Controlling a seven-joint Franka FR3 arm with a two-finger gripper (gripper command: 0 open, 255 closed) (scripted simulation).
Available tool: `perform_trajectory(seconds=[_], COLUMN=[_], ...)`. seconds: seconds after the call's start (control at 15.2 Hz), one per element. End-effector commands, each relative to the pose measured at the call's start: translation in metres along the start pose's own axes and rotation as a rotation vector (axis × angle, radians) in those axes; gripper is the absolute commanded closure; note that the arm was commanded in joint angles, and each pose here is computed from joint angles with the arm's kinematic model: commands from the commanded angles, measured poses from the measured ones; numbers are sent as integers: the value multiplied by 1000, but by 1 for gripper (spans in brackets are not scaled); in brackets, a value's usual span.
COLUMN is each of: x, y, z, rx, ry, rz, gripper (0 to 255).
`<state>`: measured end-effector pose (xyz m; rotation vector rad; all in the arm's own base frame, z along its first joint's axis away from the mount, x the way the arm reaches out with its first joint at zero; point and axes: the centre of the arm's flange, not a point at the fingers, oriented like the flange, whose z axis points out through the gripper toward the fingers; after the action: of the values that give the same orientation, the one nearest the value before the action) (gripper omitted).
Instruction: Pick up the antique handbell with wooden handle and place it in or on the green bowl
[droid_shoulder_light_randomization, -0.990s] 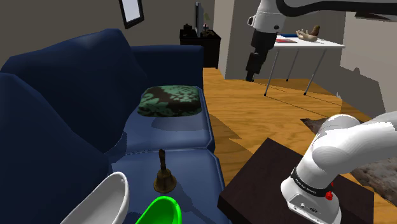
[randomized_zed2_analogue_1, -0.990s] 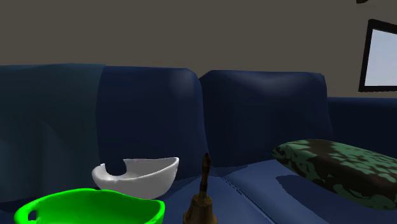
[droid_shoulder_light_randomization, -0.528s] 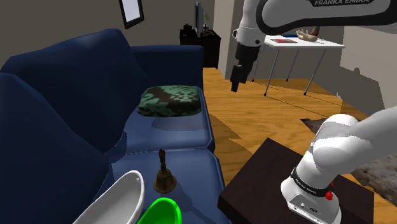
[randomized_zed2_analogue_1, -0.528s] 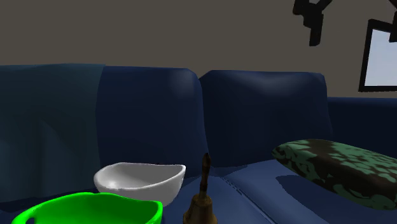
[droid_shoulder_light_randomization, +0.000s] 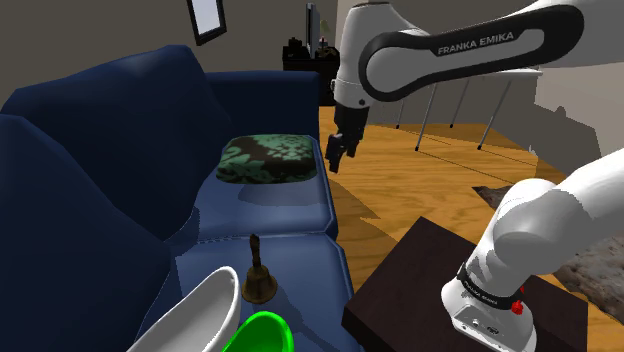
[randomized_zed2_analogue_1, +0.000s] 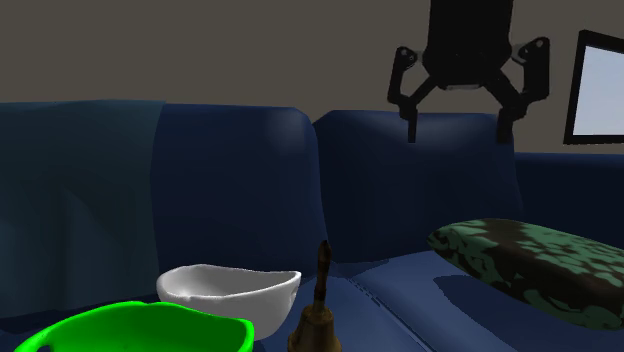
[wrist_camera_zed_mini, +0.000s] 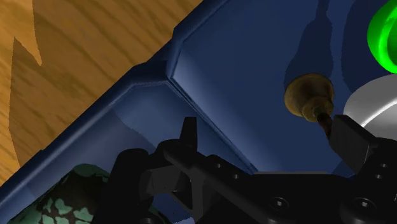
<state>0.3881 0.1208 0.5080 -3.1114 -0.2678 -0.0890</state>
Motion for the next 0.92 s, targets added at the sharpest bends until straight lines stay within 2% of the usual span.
perform_trajectory(seconds=[0.0,0.86], x=[12,94], y=[-14,-113], z=[19,131], rx=[3,17], ry=[2,4], rz=[0,-4], gripper=[0,0])
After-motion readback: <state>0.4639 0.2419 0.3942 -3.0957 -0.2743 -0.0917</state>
